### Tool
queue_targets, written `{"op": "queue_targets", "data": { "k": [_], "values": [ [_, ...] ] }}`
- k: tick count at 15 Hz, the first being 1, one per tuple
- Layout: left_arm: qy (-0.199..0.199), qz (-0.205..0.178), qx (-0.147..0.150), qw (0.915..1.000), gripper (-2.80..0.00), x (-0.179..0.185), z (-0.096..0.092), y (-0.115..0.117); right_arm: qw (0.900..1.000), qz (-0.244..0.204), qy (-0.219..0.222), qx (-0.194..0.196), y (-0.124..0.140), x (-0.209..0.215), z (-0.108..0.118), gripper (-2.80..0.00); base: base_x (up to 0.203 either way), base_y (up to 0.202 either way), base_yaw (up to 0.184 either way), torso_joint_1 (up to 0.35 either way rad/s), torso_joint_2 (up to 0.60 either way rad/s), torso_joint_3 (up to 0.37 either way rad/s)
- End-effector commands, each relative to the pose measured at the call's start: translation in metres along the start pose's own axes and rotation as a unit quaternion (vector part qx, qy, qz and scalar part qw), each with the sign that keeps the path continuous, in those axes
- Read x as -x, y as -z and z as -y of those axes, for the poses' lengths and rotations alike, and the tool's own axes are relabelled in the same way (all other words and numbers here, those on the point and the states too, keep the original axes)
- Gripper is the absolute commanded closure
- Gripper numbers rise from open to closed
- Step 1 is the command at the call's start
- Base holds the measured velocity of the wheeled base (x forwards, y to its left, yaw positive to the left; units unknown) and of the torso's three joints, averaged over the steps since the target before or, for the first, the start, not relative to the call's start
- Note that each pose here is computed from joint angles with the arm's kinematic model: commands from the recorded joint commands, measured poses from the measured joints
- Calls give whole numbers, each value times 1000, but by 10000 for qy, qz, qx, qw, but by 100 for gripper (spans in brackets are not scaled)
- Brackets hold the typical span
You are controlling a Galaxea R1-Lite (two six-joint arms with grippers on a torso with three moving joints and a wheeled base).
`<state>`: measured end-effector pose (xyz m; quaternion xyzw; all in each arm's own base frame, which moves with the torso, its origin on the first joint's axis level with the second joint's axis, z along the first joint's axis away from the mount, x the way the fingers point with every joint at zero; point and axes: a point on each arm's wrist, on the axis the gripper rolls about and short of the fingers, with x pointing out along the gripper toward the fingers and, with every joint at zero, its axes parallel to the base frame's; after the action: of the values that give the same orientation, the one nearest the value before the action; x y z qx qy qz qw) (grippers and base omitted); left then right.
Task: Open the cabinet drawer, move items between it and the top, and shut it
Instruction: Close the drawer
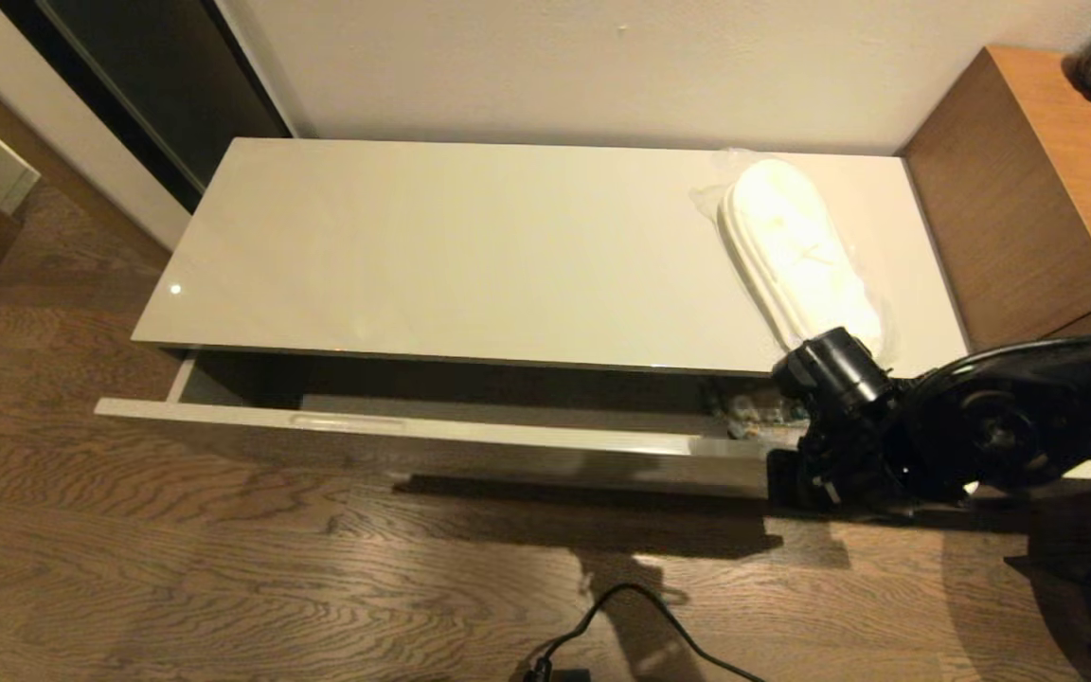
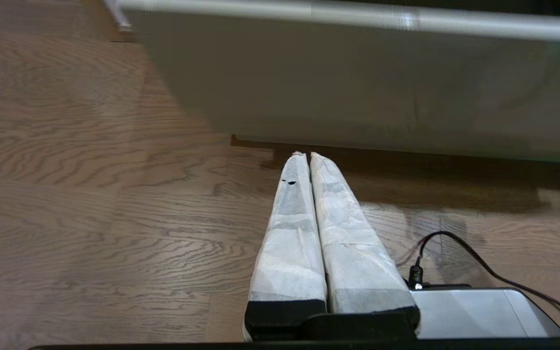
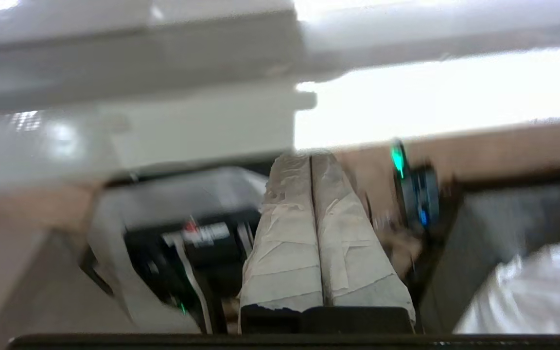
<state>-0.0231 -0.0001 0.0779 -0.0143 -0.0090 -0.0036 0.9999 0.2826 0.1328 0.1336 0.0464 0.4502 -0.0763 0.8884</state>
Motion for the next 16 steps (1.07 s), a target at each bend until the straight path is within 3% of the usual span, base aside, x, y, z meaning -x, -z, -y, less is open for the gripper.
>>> {"op": "queue_targets", "data": {
  "k": [1,5,11,16],
  "values": [
    [3,-6,2,10000,0,0,0,0,9993,359,-48,-132,-35,2,-4,0,0,0,0,0,0,0],
    [-5,-6,2,10000,0,0,0,0,9980,625,-11,-15,-68,15,-6,0,0,0,0,0,0,0],
    [3,-5,2,10000,0,0,0,0,9984,545,38,158,-72,52,6,0,0,0,0,0,0,0],
    [-4,-5,2,10000,0,0,0,0,9988,422,98,250,-64,128,39,0,0,0,0,0,0,0]
  ]
}}
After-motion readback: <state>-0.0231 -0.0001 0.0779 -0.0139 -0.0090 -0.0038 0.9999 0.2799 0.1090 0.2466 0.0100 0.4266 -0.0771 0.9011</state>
